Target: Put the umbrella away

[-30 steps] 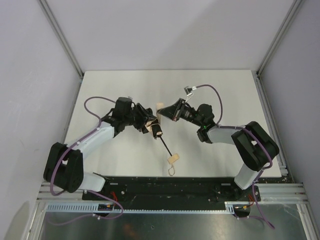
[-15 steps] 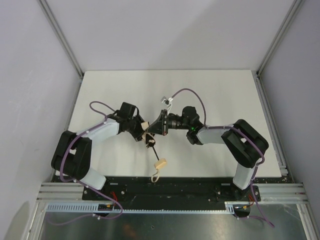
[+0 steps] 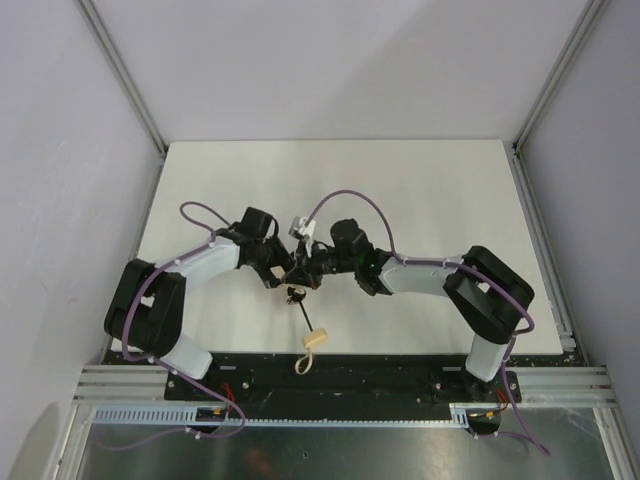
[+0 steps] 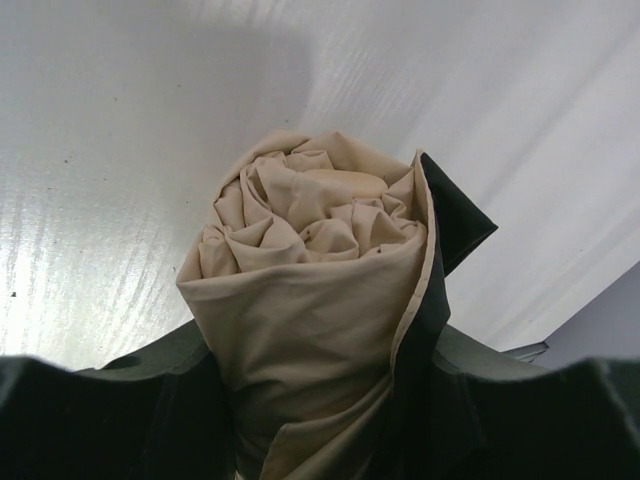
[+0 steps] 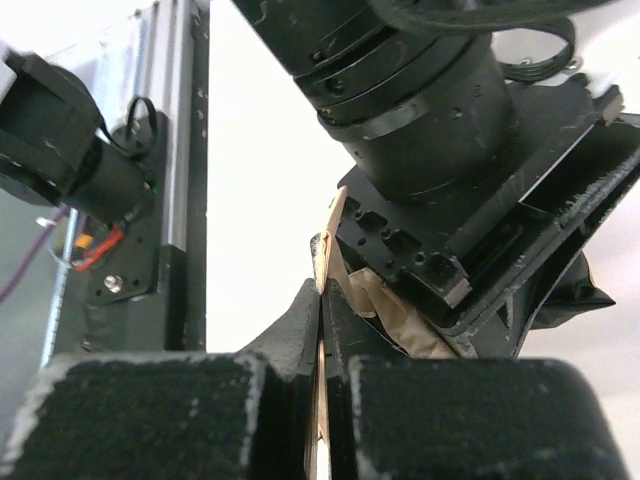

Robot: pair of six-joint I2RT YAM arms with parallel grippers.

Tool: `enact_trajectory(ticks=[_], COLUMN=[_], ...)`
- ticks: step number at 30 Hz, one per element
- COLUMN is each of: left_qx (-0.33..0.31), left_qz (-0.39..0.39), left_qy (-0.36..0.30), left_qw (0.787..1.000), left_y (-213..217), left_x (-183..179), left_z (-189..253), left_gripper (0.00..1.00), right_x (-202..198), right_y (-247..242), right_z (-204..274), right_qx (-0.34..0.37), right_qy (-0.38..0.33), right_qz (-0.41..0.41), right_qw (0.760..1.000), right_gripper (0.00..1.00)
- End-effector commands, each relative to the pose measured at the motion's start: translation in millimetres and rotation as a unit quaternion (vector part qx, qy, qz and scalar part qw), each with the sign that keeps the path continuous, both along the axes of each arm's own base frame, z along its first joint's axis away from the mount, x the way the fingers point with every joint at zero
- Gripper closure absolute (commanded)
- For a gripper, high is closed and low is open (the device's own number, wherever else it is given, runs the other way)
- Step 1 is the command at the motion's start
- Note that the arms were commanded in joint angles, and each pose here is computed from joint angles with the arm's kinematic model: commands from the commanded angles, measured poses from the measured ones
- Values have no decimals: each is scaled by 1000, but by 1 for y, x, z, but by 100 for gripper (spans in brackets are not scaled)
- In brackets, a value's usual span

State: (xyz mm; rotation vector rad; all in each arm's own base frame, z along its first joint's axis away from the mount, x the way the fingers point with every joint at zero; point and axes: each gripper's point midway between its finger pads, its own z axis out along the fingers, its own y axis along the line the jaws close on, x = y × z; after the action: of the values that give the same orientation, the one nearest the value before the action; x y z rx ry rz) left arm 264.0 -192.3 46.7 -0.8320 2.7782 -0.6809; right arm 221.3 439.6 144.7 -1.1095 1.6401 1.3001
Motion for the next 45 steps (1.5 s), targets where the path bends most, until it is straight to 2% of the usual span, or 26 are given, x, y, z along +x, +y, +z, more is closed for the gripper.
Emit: enact_trajectory(ticks=[1,11,26,38,45], left_qx=[-10,-17,-9,-14,-16], left_qz=[-23,-45,-64,-64,-63], left_qy=[-22,-35,-53,-40,-38], left_qw=[999,998,997,997,997], left_y=[-7,-10,-4,-6,-6], left_x=[10,14,25,21,21], left_z=[17,31,33,28,28], left_gripper=[100,100,100,100,100], right_x=[-1,-15,-34,-24,-30], right_y=[3,10,7,9,8], right_z=[4,-19,-49,-69,-77], right_qx=[-44,-101,-126,-141,-138], right_qy=[-88,-119,-52,-40,-2], right_qz=[6,24,56,29,42], right_qw=[995,987,989,989,990], right_gripper=[100,100,97,85,67])
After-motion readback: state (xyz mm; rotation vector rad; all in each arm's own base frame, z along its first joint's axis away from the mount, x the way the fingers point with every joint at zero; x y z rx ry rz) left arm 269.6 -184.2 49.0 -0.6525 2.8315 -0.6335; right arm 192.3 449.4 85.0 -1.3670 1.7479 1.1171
